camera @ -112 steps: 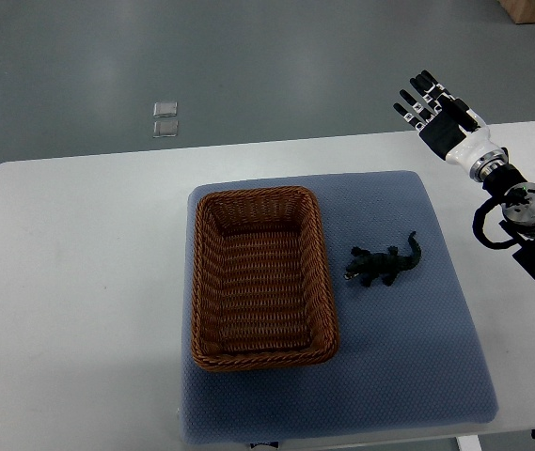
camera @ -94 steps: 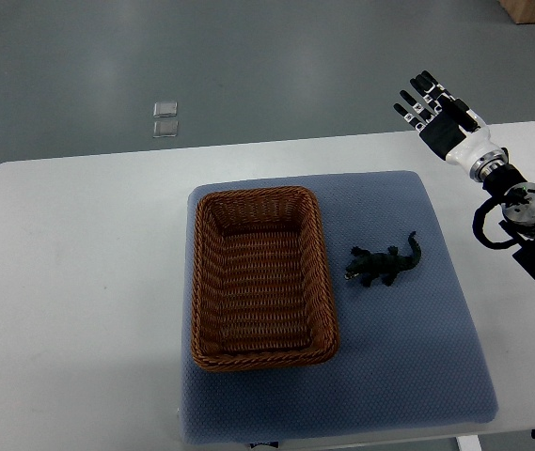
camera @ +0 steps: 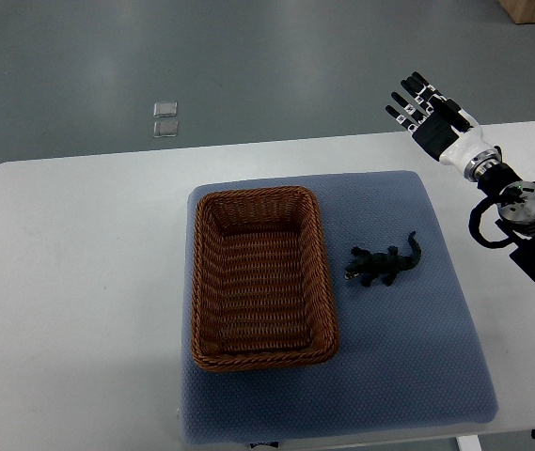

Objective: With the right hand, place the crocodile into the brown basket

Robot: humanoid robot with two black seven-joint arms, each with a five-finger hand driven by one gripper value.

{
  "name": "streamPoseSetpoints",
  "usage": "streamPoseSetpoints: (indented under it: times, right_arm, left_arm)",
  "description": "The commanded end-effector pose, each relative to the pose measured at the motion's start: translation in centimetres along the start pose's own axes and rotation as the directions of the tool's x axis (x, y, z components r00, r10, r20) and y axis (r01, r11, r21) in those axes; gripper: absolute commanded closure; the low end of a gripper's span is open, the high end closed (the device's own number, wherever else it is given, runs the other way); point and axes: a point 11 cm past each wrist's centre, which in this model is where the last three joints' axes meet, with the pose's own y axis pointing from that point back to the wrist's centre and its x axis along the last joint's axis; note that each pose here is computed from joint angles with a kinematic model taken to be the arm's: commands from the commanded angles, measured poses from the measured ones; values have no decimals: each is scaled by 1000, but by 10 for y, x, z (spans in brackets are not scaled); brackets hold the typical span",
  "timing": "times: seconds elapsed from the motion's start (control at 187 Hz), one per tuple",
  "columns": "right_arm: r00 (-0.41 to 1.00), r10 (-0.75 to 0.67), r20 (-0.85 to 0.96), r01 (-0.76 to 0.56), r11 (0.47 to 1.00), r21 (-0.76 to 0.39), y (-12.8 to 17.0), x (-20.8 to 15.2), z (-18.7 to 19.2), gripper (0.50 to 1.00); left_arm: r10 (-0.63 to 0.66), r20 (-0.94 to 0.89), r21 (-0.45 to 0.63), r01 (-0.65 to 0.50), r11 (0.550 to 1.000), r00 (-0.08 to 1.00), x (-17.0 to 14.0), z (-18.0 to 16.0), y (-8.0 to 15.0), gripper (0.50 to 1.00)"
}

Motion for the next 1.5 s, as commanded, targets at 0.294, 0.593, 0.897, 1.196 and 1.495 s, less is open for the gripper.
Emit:
streamPoseSetpoints:
  times: [0.294, 0.593, 0.897, 1.196, 1.495]
  right_arm:
    - [877, -146, -457, 15, 961, -277, -17, -36, -14, 517]
    - [509, -380, -772, -88, 870, -486, -13, -69, -43, 517]
    - [145, -580, -802, -261, 759, -596, 3, -90, -58, 517]
    - [-126, -724, -679, -426, 657, -622, 30, -83, -47, 517]
    - [-270, -784, -559, -437, 617, -655, 42, -105, -27, 519]
  left_arm:
    - [3, -2, -4, -3, 1000, 1000, 1, 1, 0, 500]
    - [3, -2, -4, -3, 1000, 1000, 1, 1, 0, 500]
    - [-13, 2, -4, 13, 1000, 1000, -3, 1, 0, 500]
    - [-13, 1, -5, 13, 1000, 1000, -3, 2, 0, 500]
    - [-13, 4, -5, 13, 1000, 1000, -3, 2, 0, 500]
